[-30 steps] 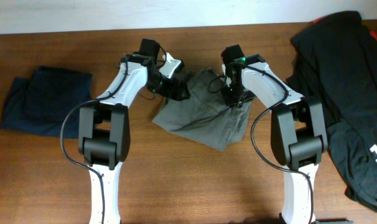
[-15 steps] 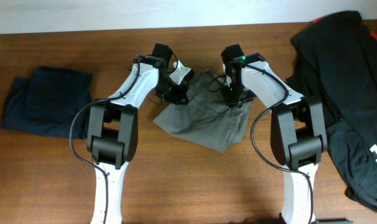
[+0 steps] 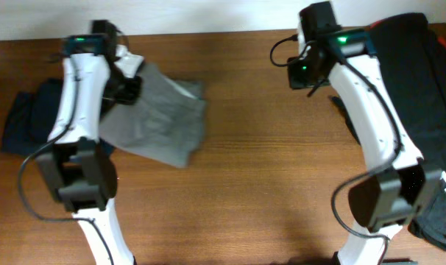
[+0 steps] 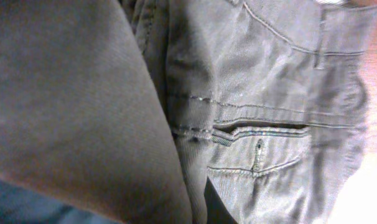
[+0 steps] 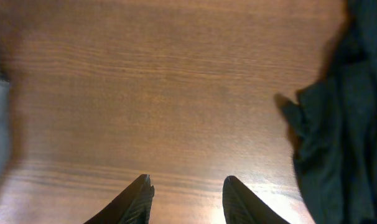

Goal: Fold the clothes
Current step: 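Carry the shorts left with the left gripper onto the navy garment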

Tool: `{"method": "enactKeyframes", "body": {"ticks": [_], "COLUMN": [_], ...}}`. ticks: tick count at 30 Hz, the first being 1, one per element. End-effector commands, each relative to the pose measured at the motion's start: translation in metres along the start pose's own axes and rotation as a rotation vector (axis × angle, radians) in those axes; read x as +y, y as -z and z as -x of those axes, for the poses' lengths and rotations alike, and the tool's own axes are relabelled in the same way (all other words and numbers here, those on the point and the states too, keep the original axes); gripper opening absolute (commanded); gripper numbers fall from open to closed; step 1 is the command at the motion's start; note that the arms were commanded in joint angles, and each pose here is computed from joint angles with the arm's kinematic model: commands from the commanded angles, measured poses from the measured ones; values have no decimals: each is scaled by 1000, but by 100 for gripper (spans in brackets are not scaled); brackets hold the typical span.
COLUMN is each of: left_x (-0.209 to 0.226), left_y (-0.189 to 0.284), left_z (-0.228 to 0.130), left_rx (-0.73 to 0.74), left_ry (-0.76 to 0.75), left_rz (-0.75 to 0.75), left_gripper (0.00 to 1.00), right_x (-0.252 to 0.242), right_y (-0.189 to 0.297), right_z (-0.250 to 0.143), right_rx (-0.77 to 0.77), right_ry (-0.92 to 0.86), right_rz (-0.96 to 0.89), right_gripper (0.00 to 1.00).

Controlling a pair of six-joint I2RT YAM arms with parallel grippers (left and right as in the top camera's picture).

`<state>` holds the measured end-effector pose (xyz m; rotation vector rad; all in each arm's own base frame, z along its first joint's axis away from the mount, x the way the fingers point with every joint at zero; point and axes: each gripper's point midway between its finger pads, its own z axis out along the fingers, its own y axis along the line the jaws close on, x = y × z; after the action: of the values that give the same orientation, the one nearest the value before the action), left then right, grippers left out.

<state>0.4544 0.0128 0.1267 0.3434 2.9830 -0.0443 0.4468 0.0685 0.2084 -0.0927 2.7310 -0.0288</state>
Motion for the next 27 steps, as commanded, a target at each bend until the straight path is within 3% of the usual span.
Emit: {"method": "enactKeyframes", "body": {"ticks": [1,11,13,19,23,27], "left_x": [64,173,182,198,169,167], "left_y": [42,60,63,68,70,83], "left_z": [-14,-35,-30,-27,-12,-7], "left_rx": [-47,-167,-241,-321,-410,-448], "left_ry": [10,188,210,241,177,167], "left_rz": [164,267,222,185,4,-4], "left_gripper": [0,0,0,0,0,0], "right_x": [-7,-9,-9,-9,-9,-9], "right_y": [6,6,6,6,6,6], "right_z": [-3,-13,-13,-14,-16,-17], "right_rx": [8,48,48,54,62,64], "right_ry": [-17,-17,-17,-16,-16,-16], "right_rz": [-10,-14,-14,-15,-16,-16], "right_gripper": [42,40,40,40,40,40]}}
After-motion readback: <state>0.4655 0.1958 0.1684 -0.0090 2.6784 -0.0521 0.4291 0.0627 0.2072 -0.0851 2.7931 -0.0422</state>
